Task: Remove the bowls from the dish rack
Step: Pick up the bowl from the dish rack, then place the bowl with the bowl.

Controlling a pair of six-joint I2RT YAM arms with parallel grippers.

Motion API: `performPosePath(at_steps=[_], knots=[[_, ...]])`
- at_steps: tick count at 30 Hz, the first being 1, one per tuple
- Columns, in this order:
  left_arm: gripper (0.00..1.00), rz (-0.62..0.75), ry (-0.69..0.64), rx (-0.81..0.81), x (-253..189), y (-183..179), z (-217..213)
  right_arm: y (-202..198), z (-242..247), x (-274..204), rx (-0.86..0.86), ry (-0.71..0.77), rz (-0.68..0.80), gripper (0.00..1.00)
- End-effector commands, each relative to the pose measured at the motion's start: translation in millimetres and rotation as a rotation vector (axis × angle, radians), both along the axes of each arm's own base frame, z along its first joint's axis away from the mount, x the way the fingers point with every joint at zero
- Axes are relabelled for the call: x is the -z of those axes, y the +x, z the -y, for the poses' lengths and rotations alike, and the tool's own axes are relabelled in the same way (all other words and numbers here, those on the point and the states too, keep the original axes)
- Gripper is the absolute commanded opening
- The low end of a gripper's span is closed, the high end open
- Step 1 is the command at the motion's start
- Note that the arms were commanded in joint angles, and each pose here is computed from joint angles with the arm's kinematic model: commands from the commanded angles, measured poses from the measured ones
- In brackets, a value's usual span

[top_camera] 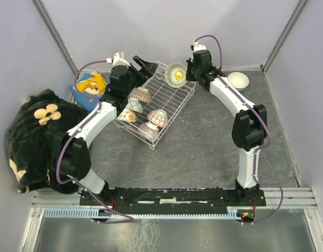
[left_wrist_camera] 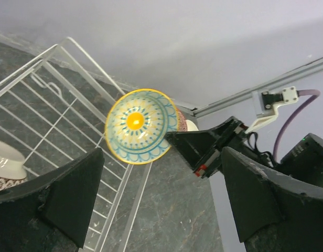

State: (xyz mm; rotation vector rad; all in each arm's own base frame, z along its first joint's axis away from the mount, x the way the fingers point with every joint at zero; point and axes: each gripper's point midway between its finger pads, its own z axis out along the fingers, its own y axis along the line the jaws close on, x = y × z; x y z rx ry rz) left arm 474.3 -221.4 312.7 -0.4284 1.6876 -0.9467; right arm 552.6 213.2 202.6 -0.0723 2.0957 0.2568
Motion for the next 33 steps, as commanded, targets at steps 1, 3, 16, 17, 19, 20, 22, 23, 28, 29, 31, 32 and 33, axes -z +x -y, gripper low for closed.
performPosePath(at_steps=[1, 3, 16, 17, 19, 20, 22, 23, 28, 29, 31, 32, 33], knots=[[0.99, 0.050, 0.049, -0.031, -20.9, -2.4, -14.3, 12.7, 22.6, -89.0, 0.036, 0.183, 0.158, 0.01], [0.99, 0.047, 0.058, -0.030, -21.0, -1.9, -15.6, 14.1, 40.4, -98.2, 0.058, 0.216, 0.160, 0.01], [0.99, 0.032, 0.070, -0.021, -15.9, 2.7, -13.1, 23.9, 120.8, -106.1, 0.174, 0.336, 0.172, 0.01], [0.99, 0.030, 0.070, -0.021, -15.2, 3.1, -12.9, 25.7, 128.5, -103.8, 0.190, 0.342, 0.167, 0.01], [0.99, 0.028, 0.072, -0.021, -14.2, 3.3, -12.6, 28.9, 140.1, -97.2, 0.214, 0.354, 0.153, 0.01], [0.99, 0.027, 0.073, -0.022, -14.1, 3.5, -13.4, 30.8, 146.1, -94.4, 0.226, 0.361, 0.145, 0.01], [0.99, 0.026, 0.074, -0.023, -14.2, 3.7, -13.2, 33.8, 156.6, -86.5, 0.245, 0.375, 0.121, 0.01], [0.99, 0.026, 0.075, -0.023, -14.1, 4.0, -13.1, 35.2, 161.2, -83.9, 0.253, 0.379, 0.112, 0.01], [0.99, 0.017, 0.078, -0.020, -10.7, 6.1, -11.9, 40.1, 175.5, -64.0, 0.285, 0.379, 0.047, 0.01], [0.99, 0.015, 0.079, -0.019, -10.0, 6.7, -11.4, 40.9, 177.2, -58.4, 0.291, 0.376, 0.029, 0.01], [0.99, 0.010, 0.082, -0.018, -8.0, 7.4, -10.7, 43.6, 178.9, -46.0, 0.297, 0.366, -0.011, 0.01], [0.99, 0.007, 0.084, -0.017, -6.6, 8.0, -10.5, 44.8, 179.7, -41.0, 0.300, 0.364, -0.026, 0.01], [0.99, 0.006, 0.084, -0.018, -6.1, 8.5, -10.8, 45.9, 179.3, -38.0, 0.300, 0.362, -0.034, 0.01]])
